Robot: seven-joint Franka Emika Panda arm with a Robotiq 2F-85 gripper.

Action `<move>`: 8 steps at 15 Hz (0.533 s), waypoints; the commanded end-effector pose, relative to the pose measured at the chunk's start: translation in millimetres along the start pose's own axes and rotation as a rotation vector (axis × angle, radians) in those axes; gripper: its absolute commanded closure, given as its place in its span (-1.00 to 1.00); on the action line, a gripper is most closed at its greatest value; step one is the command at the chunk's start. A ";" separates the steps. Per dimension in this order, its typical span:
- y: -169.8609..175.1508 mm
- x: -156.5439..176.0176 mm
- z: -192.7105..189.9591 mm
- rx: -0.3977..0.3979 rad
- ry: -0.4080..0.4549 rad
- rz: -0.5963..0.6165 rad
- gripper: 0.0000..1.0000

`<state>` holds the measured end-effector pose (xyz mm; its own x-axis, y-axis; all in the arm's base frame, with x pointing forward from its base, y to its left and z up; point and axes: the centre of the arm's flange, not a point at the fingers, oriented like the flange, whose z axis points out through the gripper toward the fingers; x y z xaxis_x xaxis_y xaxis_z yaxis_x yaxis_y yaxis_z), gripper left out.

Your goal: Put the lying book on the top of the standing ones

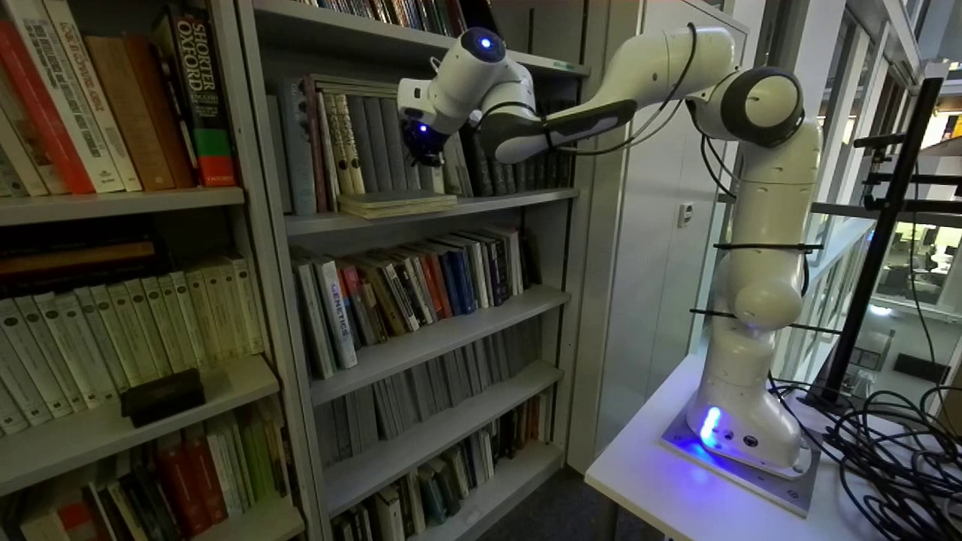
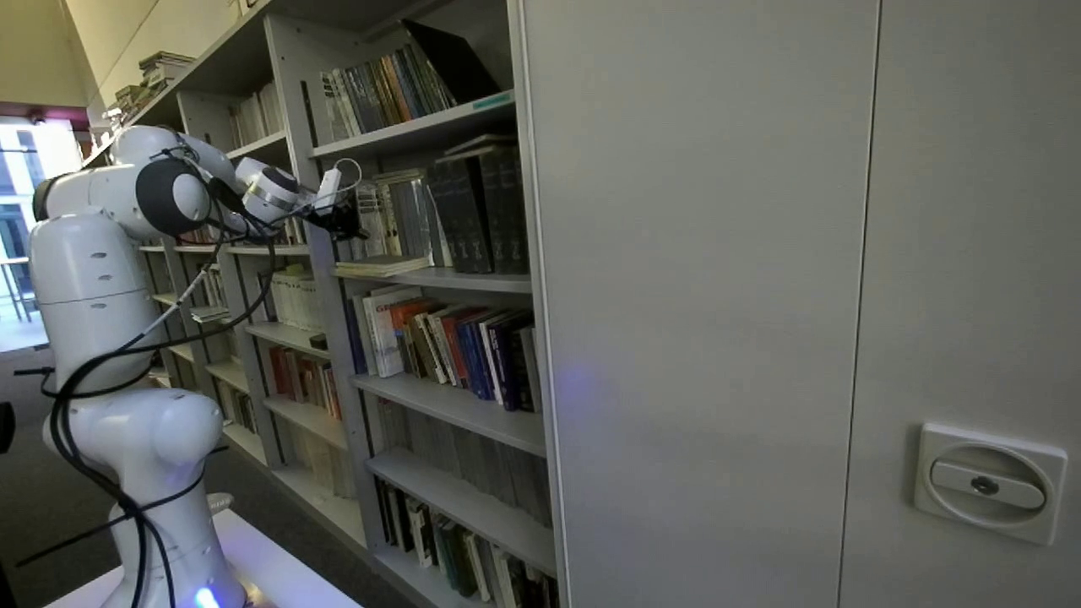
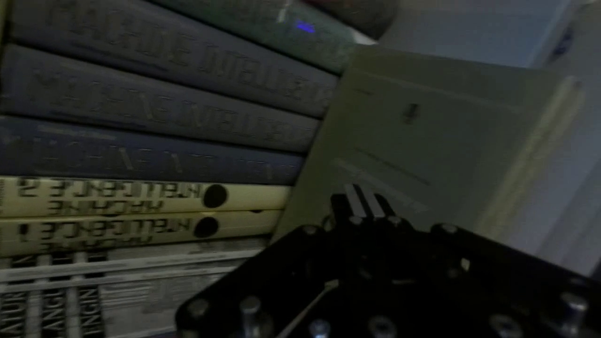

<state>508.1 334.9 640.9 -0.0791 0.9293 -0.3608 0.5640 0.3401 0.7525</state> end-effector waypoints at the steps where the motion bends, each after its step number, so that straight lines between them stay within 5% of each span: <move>1: -51.4 -23.5 -27.6 0.206 0.033 -0.040 1.00; 8: -116.7 -11.3 -83.0 0.514 0.418 0.066 1.00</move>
<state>422.3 316.9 595.5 -0.2432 0.9636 -0.1108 0.8553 0.2669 0.4441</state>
